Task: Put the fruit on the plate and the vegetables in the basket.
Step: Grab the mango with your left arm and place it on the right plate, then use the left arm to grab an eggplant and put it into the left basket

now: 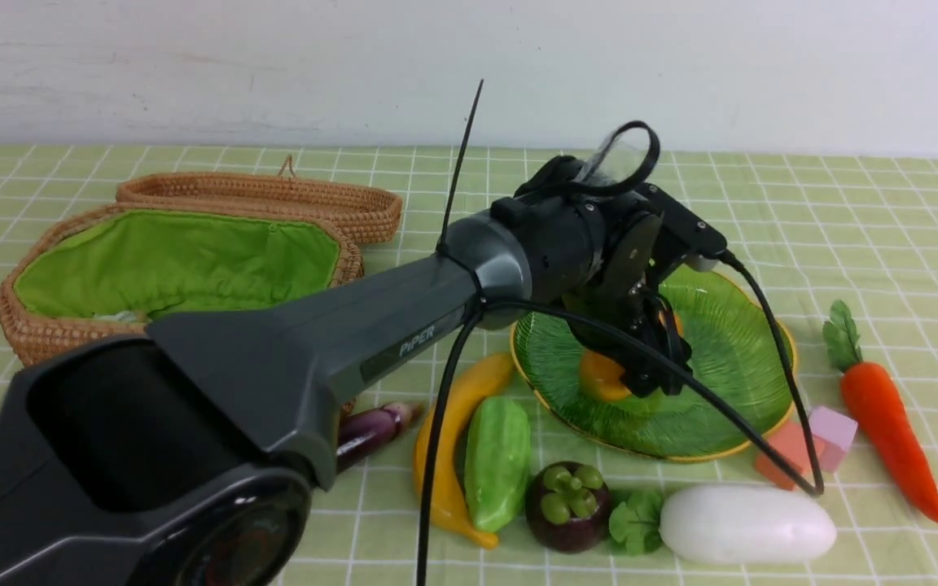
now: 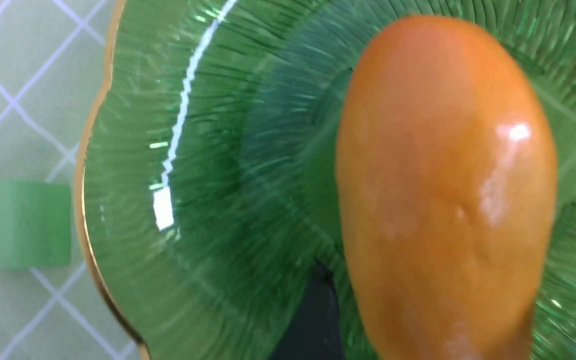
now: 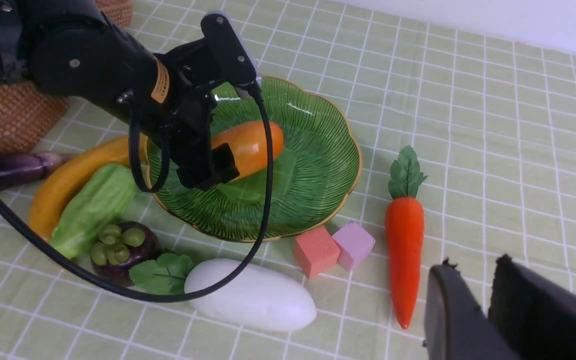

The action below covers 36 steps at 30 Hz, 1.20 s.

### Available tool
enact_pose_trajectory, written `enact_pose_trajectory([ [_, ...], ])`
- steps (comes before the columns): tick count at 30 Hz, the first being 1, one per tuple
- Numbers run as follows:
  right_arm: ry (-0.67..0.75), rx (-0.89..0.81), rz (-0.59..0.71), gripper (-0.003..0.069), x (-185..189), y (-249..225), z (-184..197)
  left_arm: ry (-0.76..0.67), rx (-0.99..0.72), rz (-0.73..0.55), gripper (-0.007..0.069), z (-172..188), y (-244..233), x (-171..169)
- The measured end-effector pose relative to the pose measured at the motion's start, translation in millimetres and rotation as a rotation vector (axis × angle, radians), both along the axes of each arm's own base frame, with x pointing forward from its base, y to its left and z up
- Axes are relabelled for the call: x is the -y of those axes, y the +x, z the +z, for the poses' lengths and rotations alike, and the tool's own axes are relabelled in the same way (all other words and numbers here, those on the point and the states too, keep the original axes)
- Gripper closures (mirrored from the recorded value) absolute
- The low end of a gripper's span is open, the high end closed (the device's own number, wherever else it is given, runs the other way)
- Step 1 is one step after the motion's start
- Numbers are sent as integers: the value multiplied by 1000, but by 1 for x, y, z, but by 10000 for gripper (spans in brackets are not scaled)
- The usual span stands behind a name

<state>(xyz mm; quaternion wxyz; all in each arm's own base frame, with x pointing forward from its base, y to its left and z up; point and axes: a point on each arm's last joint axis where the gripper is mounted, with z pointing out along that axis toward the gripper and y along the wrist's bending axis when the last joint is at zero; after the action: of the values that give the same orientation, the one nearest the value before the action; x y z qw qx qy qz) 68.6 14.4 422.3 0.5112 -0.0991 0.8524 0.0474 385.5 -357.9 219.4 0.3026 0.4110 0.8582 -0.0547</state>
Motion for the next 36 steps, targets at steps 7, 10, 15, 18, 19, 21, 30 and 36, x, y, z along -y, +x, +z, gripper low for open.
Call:
enact_pose_trajectory([
  [7,29,-8,23,519,-3,-1,0,2,-119,71,339,101,-46,-40],
  [10,46,-11,64,519,-7,-2,0,-15,-101,83,554,144,-68,-63],
  [15,74,-10,151,519,-15,-4,1,-42,-117,115,638,171,-105,-96],
  [18,86,-3,213,519,-20,-6,2,23,-156,141,638,158,-127,-120],
  [19,87,-2,223,519,-21,-6,2,37,-164,145,638,155,-130,-124],
  [21,97,10,282,517,-25,-8,4,118,-203,158,638,135,-150,-146],
  [30,151,127,614,511,-50,-17,15,163,-212,274,638,47,-174,-214],
  [36,165,125,672,511,-55,-11,16,136,-207,274,583,23,-142,-233],
])
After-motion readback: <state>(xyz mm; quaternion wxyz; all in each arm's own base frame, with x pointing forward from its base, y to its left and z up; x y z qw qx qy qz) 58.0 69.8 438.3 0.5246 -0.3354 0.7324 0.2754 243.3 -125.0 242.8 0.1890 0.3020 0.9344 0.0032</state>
